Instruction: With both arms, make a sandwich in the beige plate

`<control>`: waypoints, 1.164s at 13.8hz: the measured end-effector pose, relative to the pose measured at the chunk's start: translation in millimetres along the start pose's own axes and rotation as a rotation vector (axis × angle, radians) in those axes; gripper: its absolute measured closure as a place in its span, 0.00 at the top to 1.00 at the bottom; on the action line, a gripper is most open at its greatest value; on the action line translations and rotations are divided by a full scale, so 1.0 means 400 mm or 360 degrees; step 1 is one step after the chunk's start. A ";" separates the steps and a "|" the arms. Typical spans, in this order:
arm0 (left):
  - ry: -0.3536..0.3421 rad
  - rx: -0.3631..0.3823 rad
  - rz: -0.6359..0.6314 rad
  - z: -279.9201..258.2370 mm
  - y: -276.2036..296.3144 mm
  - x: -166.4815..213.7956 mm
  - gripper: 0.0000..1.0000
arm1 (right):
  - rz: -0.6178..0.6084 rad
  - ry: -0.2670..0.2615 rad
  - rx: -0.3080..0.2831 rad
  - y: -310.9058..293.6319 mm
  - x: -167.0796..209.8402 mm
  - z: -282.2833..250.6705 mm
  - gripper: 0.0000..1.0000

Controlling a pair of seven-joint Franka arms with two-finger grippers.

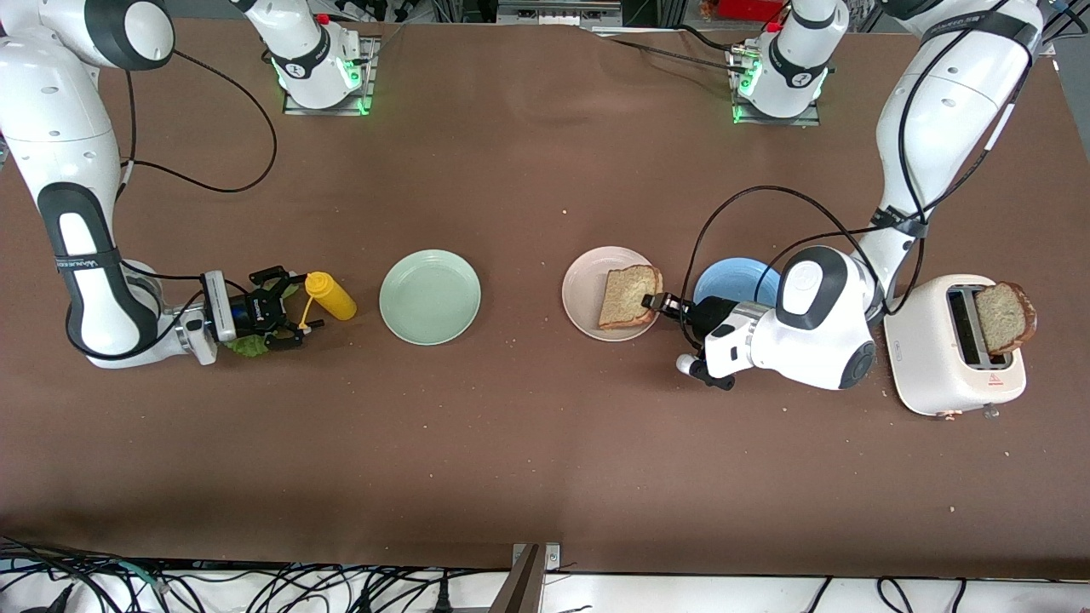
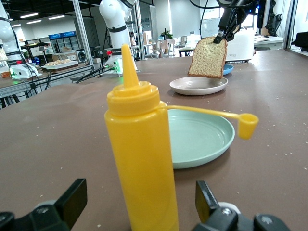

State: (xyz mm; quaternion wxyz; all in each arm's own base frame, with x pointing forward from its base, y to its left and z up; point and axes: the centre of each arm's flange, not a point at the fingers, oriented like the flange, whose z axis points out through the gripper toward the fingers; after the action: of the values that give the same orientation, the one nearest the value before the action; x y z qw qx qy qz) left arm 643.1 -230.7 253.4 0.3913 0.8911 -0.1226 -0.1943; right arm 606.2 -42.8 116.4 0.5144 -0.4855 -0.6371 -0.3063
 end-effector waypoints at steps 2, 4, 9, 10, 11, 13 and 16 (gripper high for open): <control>0.0010 -0.0045 0.0065 0.012 0.013 0.002 0.08 | -0.0006 0.0023 -0.0004 0.009 0.005 0.016 1.00; 0.0015 -0.0033 0.0106 0.051 0.001 -0.001 0.08 | -0.0002 0.0050 -0.0001 0.019 -0.001 0.044 1.00; 0.0029 -0.0001 0.0189 0.132 -0.038 -0.012 0.24 | -0.0001 0.0068 -0.0007 0.036 -0.007 0.082 0.83; 0.0038 0.0002 0.0201 0.130 -0.037 -0.010 0.33 | -0.0001 0.0060 -0.0016 0.038 -0.009 0.080 0.69; 0.0043 0.0003 0.0217 0.127 -0.037 -0.009 0.44 | -0.0001 0.0057 -0.0023 0.039 -0.009 0.077 0.59; 0.0052 0.0005 0.0235 0.121 -0.035 -0.006 0.64 | -0.0005 0.0081 -0.0069 0.046 -0.005 0.074 0.40; 0.0050 0.0072 0.0296 0.108 -0.034 -0.005 0.98 | -0.0016 0.0098 -0.0102 0.054 0.001 0.071 0.32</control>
State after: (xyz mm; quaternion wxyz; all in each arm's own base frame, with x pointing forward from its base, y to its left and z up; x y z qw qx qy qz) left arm 623.2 -249.0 217.3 0.3895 0.8873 -0.2031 -0.1402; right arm 616.3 -9.9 106.5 0.5164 -0.4888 -0.6133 -0.3438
